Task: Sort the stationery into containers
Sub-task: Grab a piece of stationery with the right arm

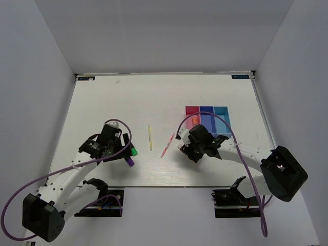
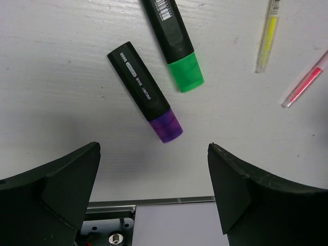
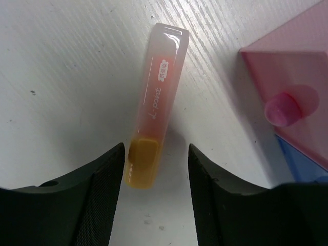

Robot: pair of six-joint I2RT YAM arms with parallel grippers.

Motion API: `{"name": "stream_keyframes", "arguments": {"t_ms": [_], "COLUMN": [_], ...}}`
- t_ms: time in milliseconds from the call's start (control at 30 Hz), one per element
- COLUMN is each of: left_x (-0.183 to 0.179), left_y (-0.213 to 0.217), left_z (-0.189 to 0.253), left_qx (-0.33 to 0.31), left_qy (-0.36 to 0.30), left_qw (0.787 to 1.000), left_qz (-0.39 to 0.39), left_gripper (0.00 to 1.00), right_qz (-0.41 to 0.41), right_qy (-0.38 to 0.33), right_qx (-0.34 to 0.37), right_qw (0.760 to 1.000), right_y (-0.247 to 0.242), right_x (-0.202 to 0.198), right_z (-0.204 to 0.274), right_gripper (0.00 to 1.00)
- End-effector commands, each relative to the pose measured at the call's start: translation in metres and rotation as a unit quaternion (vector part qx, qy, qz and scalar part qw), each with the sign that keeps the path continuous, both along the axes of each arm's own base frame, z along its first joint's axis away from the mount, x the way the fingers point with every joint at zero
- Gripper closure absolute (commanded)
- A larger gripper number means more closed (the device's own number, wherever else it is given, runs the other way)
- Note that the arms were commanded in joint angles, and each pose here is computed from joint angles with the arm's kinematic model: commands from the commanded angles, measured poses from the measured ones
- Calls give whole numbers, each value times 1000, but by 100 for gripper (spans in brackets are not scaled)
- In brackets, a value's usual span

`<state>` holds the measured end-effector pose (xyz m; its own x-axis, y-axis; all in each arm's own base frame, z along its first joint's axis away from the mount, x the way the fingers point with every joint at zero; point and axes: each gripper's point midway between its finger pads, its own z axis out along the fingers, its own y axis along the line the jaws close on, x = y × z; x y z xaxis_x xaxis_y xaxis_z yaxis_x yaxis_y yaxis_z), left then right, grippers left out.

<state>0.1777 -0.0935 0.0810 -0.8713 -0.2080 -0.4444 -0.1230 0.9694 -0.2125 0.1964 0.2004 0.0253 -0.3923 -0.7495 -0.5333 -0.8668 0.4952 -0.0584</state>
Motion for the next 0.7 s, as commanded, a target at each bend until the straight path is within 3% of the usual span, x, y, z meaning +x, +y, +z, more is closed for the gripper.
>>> {"name": "stream_keyframes", "arguments": {"t_ms": [0, 200, 433, 600, 667], "left_x": [3, 4, 9, 14, 16], "left_y": [0, -1, -3, -5, -6], "left_z": [1, -1, 2, 7, 7], "left_qx": [-14, -30, -45, -72, -83], "left_qy": [-16, -17, -19, -20, -16], "left_qw": [1000, 999, 999, 997, 996], "left_qz": [-3, 2, 14, 29, 41], "left_gripper": [4, 4, 4, 4, 4], "right_qz": [-16, -1, 33, 70, 86], "right_qy": [-46, -4, 74, 96, 85], "right_qx": [-1, -21, -7, 24, 43], "right_qw": [999, 1000, 997, 993, 992], "right_y": [10, 10, 14, 24, 28], "right_x": [21, 7, -22, -37, -38], "right_z": [9, -8, -13, 3, 16], "right_gripper": [44, 47, 81, 92, 92]}}
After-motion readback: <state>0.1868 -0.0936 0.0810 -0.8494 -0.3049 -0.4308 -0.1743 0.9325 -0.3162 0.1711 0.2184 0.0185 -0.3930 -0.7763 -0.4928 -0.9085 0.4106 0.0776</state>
